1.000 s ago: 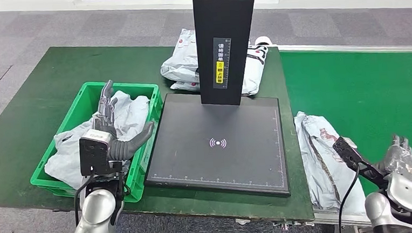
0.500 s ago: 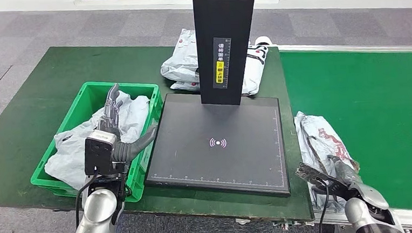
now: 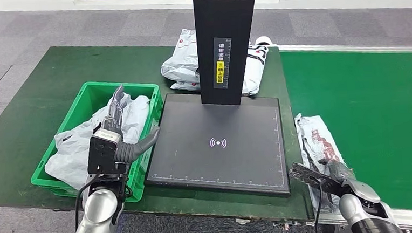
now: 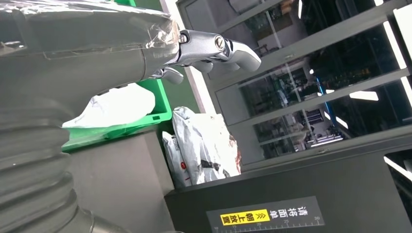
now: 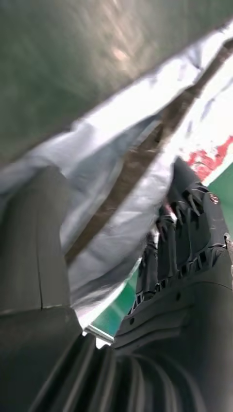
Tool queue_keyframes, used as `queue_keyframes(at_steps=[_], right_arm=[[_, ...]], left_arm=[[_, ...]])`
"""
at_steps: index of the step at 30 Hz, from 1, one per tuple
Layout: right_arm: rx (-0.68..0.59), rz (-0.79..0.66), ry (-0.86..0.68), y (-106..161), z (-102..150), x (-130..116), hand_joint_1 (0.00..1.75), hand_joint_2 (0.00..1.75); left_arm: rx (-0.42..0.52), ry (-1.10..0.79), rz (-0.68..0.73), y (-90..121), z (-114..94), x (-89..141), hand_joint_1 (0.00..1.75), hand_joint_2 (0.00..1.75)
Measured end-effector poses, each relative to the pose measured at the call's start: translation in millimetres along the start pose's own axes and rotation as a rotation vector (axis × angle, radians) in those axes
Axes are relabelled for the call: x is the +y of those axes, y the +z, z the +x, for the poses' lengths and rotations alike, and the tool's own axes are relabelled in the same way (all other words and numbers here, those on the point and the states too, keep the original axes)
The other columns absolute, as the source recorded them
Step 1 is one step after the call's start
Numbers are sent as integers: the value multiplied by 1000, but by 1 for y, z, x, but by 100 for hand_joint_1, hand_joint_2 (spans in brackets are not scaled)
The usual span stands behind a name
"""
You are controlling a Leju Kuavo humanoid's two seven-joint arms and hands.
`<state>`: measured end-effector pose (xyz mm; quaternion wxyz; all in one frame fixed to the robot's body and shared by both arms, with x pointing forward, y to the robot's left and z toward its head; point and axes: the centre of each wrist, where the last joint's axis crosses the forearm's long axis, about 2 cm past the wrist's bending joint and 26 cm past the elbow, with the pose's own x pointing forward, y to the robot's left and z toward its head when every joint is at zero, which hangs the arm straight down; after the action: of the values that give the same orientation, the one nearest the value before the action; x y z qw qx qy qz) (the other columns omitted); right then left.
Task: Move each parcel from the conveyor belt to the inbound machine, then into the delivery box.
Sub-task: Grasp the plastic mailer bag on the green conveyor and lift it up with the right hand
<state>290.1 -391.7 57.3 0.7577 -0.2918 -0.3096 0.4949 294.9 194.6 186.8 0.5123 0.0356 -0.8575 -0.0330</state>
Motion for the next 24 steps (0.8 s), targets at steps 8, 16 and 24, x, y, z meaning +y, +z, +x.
queue_keyframes(at_steps=[8, 16, 24], right_arm=[[9, -11, 4, 2, 0, -3, 175, 175], [-5, -16, -4, 3, 0, -2, 175, 175], [-438, -83, -424, 6, 20, -20, 175, 175]], left_arm=[[3, -1, -6, 0, -1, -1, 0, 175], [5, -2, -6, 1, -1, -1, 0, 175], [10, -10, 25, 9, 0, 3, 0, 175]])
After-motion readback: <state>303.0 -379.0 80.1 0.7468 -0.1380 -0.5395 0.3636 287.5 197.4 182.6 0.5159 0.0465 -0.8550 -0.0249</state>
